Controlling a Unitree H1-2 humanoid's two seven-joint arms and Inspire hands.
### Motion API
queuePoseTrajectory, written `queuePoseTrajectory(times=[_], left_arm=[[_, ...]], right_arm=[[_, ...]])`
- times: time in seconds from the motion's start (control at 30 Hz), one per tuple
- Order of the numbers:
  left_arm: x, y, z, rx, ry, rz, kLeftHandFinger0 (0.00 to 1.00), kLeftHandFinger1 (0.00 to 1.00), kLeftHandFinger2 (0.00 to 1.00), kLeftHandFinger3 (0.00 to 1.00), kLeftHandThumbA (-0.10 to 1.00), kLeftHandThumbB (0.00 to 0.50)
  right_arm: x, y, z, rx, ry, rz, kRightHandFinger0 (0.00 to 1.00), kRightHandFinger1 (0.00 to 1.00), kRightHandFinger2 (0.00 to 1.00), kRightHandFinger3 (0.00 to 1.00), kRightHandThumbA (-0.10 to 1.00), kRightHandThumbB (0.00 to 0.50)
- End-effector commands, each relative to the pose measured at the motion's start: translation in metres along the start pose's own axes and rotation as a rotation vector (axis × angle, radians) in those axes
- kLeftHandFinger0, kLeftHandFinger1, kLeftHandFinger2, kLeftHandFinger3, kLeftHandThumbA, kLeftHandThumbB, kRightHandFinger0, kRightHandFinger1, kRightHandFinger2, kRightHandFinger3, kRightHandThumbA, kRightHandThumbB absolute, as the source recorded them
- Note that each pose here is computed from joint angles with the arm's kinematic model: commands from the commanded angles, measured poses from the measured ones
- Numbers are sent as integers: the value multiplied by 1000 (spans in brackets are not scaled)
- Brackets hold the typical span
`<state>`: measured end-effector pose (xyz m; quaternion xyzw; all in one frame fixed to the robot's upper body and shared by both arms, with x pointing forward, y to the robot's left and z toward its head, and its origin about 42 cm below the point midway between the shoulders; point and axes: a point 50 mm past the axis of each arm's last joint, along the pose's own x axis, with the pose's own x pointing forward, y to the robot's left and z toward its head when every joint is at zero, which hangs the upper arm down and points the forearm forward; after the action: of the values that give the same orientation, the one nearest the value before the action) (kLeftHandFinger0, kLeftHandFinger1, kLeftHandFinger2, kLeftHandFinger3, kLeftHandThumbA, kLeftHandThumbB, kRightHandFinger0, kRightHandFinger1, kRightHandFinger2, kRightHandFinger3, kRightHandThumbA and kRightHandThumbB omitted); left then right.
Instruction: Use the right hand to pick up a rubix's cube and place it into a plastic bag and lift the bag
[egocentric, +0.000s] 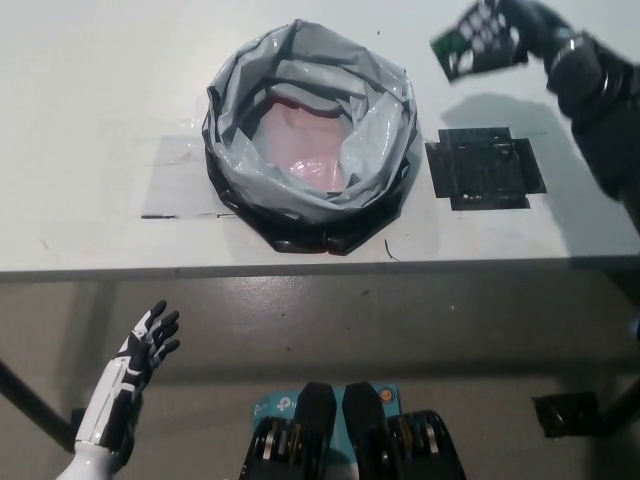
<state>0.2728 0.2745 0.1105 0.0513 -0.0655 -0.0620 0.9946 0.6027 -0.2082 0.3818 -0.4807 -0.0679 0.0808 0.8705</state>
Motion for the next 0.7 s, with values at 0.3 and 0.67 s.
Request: queuePoseTrajectory(times=[0.3, 0.67], left_arm=[[1, 5, 8, 27, -41, -10, 1000, 1000, 1000, 1000, 974, 149], [5, 2, 10, 27, -43, -23, 1000, 1000, 1000, 1000, 995, 167]], right_arm=[[12, -44, 139, -49, -284, -93, 212, 456, 594, 358, 210, 272], [14, 57, 170, -82, -292, 71, 0, 217, 364, 442, 187, 270]])
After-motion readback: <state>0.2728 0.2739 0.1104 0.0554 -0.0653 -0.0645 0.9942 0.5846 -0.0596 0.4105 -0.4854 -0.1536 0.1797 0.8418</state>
